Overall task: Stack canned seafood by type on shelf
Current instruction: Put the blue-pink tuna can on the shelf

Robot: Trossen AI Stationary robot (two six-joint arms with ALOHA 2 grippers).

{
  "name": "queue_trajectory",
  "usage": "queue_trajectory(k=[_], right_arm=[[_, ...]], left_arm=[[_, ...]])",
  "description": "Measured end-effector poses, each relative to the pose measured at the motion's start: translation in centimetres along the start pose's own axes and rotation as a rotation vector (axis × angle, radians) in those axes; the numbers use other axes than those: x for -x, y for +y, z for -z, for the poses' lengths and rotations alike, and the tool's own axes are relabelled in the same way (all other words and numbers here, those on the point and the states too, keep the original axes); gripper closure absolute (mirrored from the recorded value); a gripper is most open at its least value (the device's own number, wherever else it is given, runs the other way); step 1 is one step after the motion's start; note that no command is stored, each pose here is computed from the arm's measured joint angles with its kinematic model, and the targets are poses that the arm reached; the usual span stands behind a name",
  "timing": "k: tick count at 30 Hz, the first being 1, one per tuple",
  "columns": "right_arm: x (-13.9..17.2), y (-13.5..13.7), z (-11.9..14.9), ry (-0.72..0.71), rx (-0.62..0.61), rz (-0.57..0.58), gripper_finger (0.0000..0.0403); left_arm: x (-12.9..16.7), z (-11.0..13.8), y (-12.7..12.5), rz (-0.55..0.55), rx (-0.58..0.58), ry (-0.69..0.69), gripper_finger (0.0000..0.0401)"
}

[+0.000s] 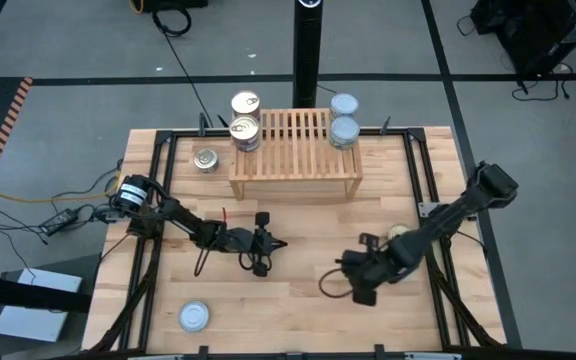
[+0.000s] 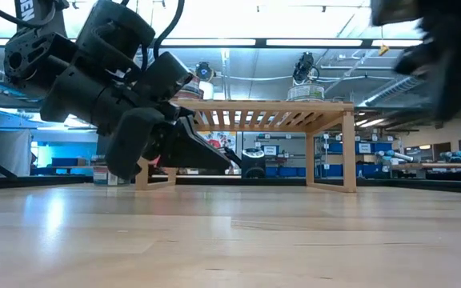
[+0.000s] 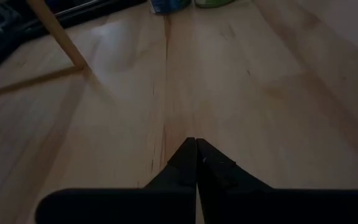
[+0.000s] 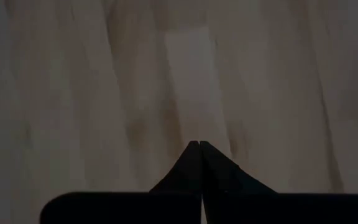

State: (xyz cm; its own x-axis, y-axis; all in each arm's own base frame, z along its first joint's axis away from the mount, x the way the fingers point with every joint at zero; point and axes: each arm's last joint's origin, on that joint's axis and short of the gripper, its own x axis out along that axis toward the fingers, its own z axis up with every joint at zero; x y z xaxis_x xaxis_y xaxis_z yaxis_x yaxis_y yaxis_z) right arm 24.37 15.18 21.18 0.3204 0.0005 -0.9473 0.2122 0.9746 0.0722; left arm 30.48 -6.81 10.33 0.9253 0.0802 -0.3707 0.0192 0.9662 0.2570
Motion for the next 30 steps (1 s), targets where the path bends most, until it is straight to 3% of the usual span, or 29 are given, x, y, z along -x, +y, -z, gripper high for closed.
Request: queue_trajectory(k=[8,12,18,25,30], right_arm=[[3.5,-1.1,3.6,0.205,-0.264,0.106,0.0398],[3.8,-1.9,4.4,0.276,-0.324,0.206,0.0396],[1.5,-3.5,5.5,0.367,-0.349,0.319,0.0399],[-1.3,-7.2,7.1,0.386,-0.500,0.516,0.0399],[-2.2,-8.2,7.3,0.381,-0.511,0.521,0.0400]], left_arm=[[0.0,0.0,0.0,0.000,0.000,0.001,0.0397],[0.0,0.0,0.0,0.001,0.001,0.004,0.0397],[0.0,0.1,0.0,0.002,0.002,0.011,0.0397],[0.0,0.1,0.0,0.001,0.003,0.010,0.0397],[0.0,0.1,0.0,0.001,0.009,0.010,0.0397]])
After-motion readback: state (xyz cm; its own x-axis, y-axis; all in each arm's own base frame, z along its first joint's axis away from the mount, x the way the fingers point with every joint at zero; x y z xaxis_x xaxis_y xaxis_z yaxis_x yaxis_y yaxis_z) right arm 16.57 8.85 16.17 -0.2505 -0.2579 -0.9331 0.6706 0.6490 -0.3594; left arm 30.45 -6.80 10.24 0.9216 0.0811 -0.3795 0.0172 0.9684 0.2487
